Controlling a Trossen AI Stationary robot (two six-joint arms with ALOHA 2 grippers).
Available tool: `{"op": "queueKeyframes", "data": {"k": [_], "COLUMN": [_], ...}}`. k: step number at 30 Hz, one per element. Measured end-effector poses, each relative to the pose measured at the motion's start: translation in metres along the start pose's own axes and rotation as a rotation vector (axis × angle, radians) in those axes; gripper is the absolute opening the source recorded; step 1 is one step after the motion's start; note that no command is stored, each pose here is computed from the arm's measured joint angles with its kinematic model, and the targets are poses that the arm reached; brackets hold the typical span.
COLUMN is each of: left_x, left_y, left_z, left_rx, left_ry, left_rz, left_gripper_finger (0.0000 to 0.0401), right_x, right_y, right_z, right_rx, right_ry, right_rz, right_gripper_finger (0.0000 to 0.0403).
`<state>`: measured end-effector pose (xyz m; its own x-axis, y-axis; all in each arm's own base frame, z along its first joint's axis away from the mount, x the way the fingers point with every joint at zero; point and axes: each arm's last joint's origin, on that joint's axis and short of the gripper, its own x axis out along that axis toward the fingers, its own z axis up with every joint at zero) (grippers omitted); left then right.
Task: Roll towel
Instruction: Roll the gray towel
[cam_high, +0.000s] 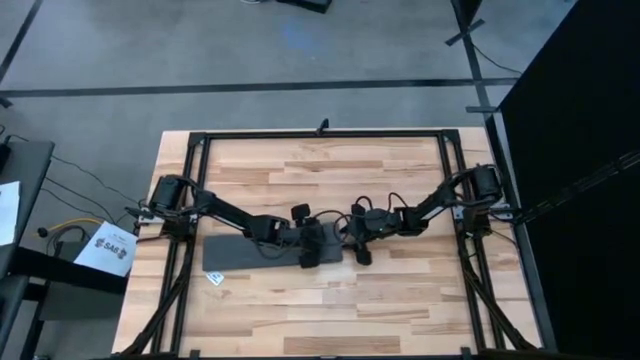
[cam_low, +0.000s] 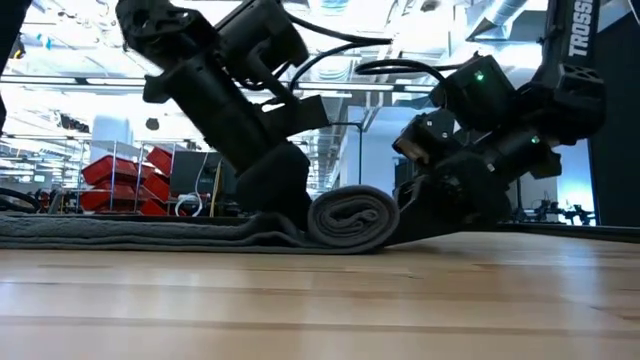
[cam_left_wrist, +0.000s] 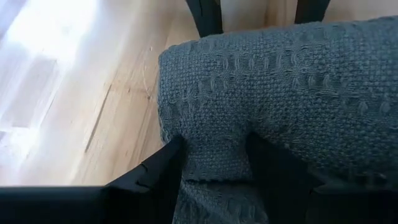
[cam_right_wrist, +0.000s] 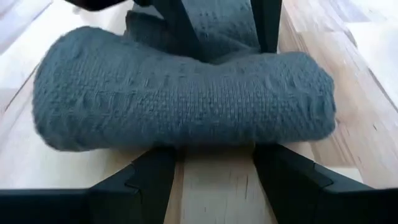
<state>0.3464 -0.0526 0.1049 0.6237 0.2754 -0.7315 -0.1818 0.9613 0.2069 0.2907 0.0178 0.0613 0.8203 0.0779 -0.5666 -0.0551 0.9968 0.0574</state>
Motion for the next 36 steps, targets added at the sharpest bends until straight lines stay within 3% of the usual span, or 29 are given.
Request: {"op": "queueKeyframes", "data": {"k": [12,23,28,36], "left_x": [0.018,0.056,0.059,0.090], "left_y": [0.004,-0.004,0.001,-0.004], "left_z": [0.000,0.022,0.028,0.037], "left_rx": [-0.052,0.006,-0.019,-0.053], "left_ry": [-0.216,-0.264,-0.312,-0.355], "left_rz": [0.021,0.054,0.039,0.036], "left_gripper_finger": [0.0173,0.0173,0.0173,0.0173], "right_x": [-0.027,-0.043,-0.068,-0.081], "right_y": [0.001,0.000,0.001,0.000], "right_z": [0.005,-0.012,-0.015,-0.016], "right_rx": [-0.026,-0.030,-0.015,-0.011], "right_ry": [0.020,0.117,0.101,0.131], "right_rz": [0.007,-0.006,-0.007,-0.013], "right_gripper_finger": [0.0207,0.0207,0.0207,0.0207]}}
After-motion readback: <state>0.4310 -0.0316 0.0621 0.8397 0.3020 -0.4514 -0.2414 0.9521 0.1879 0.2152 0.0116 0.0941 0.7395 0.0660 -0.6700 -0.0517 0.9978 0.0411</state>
